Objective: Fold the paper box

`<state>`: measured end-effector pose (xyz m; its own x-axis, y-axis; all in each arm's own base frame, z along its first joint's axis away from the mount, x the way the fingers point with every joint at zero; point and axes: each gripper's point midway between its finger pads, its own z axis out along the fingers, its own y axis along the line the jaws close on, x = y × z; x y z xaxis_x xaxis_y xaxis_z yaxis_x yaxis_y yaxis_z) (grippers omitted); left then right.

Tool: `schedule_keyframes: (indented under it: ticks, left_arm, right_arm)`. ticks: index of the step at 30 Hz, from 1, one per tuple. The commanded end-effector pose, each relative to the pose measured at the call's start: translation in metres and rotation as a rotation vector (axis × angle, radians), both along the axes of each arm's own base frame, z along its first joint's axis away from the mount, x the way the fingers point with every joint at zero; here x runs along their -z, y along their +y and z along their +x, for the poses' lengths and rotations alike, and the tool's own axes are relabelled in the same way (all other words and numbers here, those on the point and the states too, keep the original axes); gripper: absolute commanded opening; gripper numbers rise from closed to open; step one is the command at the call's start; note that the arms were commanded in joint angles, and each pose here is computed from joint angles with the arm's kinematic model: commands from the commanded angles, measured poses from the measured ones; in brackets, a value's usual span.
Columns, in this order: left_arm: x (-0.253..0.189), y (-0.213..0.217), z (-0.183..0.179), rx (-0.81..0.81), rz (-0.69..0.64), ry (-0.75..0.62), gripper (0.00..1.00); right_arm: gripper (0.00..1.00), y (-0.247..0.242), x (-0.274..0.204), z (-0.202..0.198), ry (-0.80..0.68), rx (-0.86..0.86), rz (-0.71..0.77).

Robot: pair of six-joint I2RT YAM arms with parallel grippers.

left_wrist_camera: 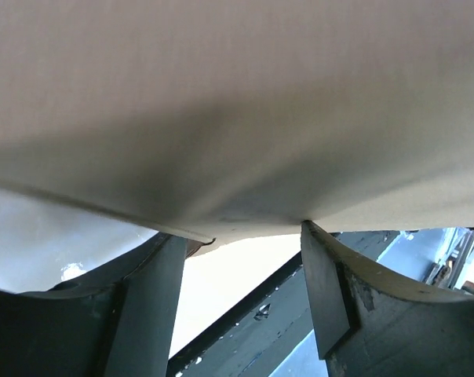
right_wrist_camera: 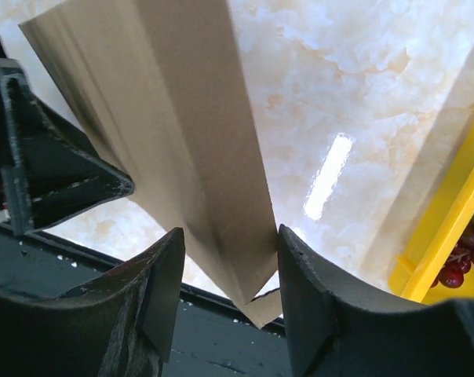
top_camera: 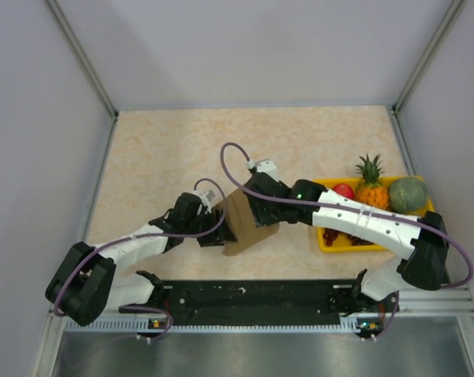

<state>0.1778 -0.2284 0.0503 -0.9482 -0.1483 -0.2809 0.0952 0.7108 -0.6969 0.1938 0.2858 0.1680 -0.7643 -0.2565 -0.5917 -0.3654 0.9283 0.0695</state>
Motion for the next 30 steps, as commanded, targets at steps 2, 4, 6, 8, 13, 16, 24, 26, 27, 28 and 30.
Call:
schedule_keyframes:
  ticks: [2, 4, 6, 8, 13, 16, 24, 26, 27, 28, 30]
  left_arm:
    - [-0.037, -0.022, 0.052, 0.001, -0.079, -0.241, 0.66]
    - [-0.037, -0.016, 0.054, -0.014, -0.064, -0.258, 0.7]
    - [-0.041, -0.011, 0.057, -0.019, -0.068, -0.287, 0.7]
    - [-0.04, -0.006, 0.059, -0.036, -0.055, -0.291, 0.7]
    - [-0.029, 0.013, 0.054, -0.073, -0.04, -0.258, 0.7]
    - [-0.024, 0.023, 0.05, -0.096, -0.031, -0.242, 0.71]
    - [-0.047, 0.031, 0.057, -0.1, 0.009, -0.332, 0.7]
    - [-0.049, 0.034, 0.057, -0.094, 0.035, -0.34, 0.71]
    - [-0.051, 0.034, 0.059, -0.096, 0.039, -0.351, 0.71]
    - [-0.053, 0.034, 0.062, -0.089, 0.046, -0.365, 0.72]
    - [-0.055, 0.032, 0.063, -0.065, 0.043, -0.384, 0.74]
  right_arm:
    - [0.48, 0.105, -0.048, -0.048, 0.069, -0.215, 0.372]
    - [0.48, 0.111, -0.05, -0.056, 0.032, -0.268, 0.352]
    - [0.48, 0.116, -0.054, -0.061, 0.006, -0.312, 0.349]
    - [0.48, 0.119, -0.056, -0.066, -0.013, -0.338, 0.349]
    - [0.48, 0.117, -0.062, -0.069, -0.056, -0.364, 0.336]
    - [0.5, 0.111, -0.052, -0.06, -0.088, -0.343, 0.29]
    - [0.6, 0.087, -0.11, -0.038, -0.149, -0.305, 0.433]
    - [0.64, 0.075, -0.117, -0.029, -0.128, -0.275, 0.482]
    - [0.65, 0.062, -0.118, -0.023, -0.133, -0.258, 0.5]
    - [0.67, 0.052, -0.12, -0.01, -0.135, -0.243, 0.521]
    - [0.69, 0.036, -0.114, 0.004, -0.147, -0.237, 0.502]
